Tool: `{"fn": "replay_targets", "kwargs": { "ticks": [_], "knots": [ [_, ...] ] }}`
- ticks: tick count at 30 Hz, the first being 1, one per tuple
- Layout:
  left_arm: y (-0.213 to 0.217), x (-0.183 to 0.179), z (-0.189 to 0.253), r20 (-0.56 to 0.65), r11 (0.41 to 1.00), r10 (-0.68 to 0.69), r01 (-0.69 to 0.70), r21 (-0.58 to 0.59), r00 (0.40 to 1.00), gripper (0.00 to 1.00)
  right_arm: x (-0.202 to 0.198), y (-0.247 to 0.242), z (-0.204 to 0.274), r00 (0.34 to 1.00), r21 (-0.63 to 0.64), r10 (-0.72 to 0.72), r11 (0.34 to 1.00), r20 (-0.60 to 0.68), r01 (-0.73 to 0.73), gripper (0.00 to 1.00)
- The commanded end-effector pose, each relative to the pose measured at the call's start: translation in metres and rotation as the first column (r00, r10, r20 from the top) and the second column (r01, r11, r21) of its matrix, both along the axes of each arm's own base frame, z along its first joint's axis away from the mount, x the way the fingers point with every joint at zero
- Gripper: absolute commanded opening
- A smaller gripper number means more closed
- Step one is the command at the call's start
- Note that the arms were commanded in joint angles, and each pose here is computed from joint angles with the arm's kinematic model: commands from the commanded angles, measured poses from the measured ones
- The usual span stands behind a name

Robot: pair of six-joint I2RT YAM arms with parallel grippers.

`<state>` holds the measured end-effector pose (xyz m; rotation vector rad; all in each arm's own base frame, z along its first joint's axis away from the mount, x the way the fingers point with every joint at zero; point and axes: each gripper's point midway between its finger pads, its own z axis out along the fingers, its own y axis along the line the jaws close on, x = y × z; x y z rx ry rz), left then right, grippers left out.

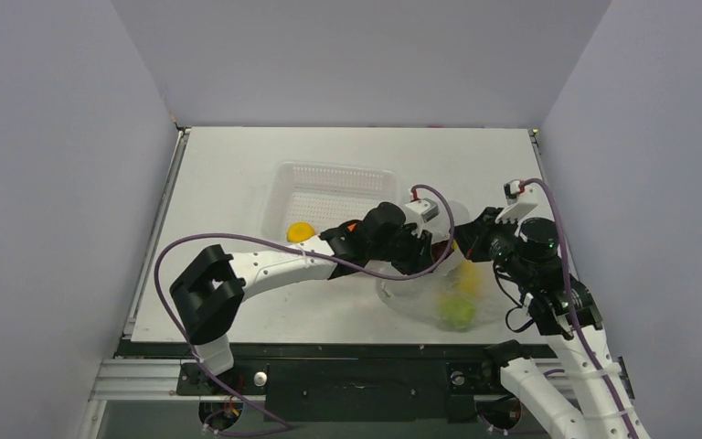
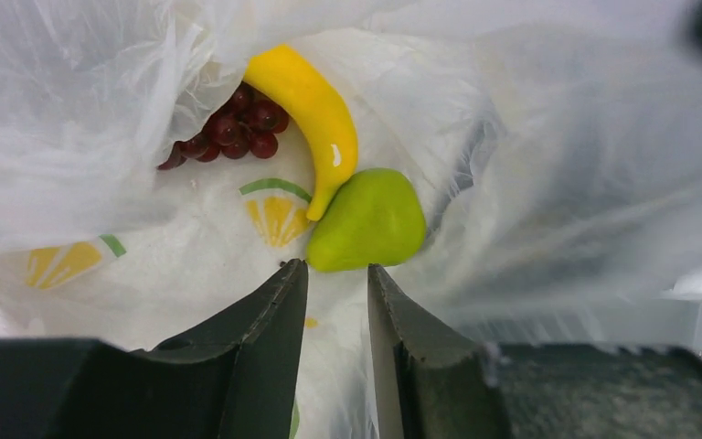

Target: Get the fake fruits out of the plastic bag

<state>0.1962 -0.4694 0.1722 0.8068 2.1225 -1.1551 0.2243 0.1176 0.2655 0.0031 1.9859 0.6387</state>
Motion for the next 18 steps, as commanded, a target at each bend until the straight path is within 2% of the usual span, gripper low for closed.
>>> {"fn": "replay_targets", "kwargs": {
  "ticks": [1,8,14,18],
  "knots": [
    [-0.012,0.010,0.020,0.010,0.999,0.028,-0.028,-0.045,1.000,0.27,0.021,0.012,0.069,0.986,0.105,-0.006,0.994,0.166,-0.011,0.00],
    [-0.009,0.018,0.029,0.033,0.998,0.050,-0.048,-0.048,0.998,0.25,0.035,0.013,0.118,0.967,0.110,-0.016,0.994,0.256,-0.013,0.00],
    [-0.010,0.022,0.023,-0.004,0.997,0.046,-0.046,-0.055,0.999,0.27,0.031,0.010,0.104,0.972,0.109,-0.029,0.994,0.234,0.004,0.00],
    [-0.026,0.011,-0.007,-0.062,0.999,-0.007,0.004,-0.045,0.998,0.30,0.021,0.002,0.076,0.982,0.080,-0.046,0.996,0.184,0.032,0.00]
  ]
}}
